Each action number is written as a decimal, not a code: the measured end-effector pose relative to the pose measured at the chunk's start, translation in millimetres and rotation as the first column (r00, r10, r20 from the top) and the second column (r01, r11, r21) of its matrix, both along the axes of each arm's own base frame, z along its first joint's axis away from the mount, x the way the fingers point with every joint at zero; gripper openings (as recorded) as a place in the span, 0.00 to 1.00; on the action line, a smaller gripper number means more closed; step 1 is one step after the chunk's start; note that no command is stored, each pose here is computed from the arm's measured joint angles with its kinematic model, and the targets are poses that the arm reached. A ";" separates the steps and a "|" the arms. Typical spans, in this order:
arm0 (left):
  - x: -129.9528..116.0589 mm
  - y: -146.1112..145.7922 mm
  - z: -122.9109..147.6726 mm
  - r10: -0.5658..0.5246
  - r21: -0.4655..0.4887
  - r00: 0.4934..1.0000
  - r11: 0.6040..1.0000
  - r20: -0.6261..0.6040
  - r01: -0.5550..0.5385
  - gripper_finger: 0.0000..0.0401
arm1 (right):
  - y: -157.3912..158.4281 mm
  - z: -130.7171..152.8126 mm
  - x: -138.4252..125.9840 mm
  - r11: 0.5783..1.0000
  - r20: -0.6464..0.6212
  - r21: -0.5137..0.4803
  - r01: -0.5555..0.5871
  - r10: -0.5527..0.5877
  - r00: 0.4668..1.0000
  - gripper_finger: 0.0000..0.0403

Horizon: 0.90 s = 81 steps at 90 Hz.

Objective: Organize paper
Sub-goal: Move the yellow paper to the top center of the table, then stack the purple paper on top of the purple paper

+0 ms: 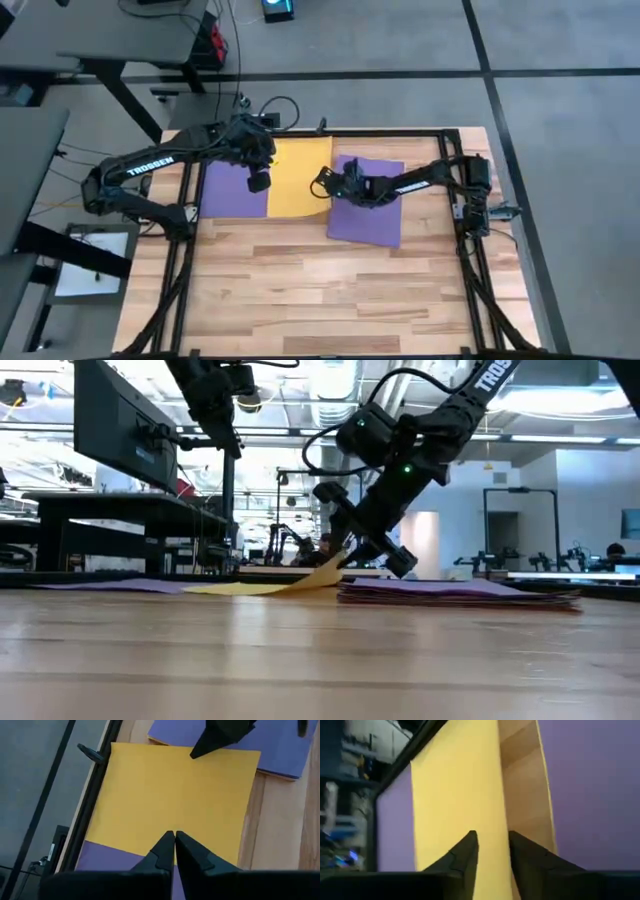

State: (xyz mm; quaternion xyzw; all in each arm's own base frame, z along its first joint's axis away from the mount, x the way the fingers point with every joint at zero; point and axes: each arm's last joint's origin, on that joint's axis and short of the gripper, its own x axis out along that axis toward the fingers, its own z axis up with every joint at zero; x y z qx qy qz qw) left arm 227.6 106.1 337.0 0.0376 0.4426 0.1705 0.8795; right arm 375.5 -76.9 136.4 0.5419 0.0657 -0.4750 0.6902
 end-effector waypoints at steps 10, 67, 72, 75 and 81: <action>0.0 0.0 0.0 0.000 0.001 1.000 1.000 0.000 0.000 0.00 | -2.7 7.3 -3.5 0.991 -0.105 -0.072 -0.112 0.104 0.989 0.34; 2.8 1.2 0.6 0.105 -0.061 0.993 0.993 0.059 -0.101 0.00 | 4.8 41.1 -72.0 0.375 -0.656 0.085 -0.923 0.719 0.231 0.35; 2.8 1.2 0.6 0.125 -0.076 0.990 0.990 0.066 -0.120 0.00 | 5.7 27.8 -71.6 0.349 -0.643 0.086 -0.933 0.735 0.216 0.34; 2.7 1.2 0.5 0.140 -0.087 0.988 0.987 0.070 -0.134 0.00 | 7.5 19.2 -73.3 0.343 -0.645 0.108 -0.933 0.739 0.197 0.34; 2.4 0.4 0.1 0.165 -0.110 0.984 0.981 0.071 -0.157 0.00 | 8.7 5.2 -76.4 0.336 -0.648 0.141 -0.931 0.743 0.169 0.33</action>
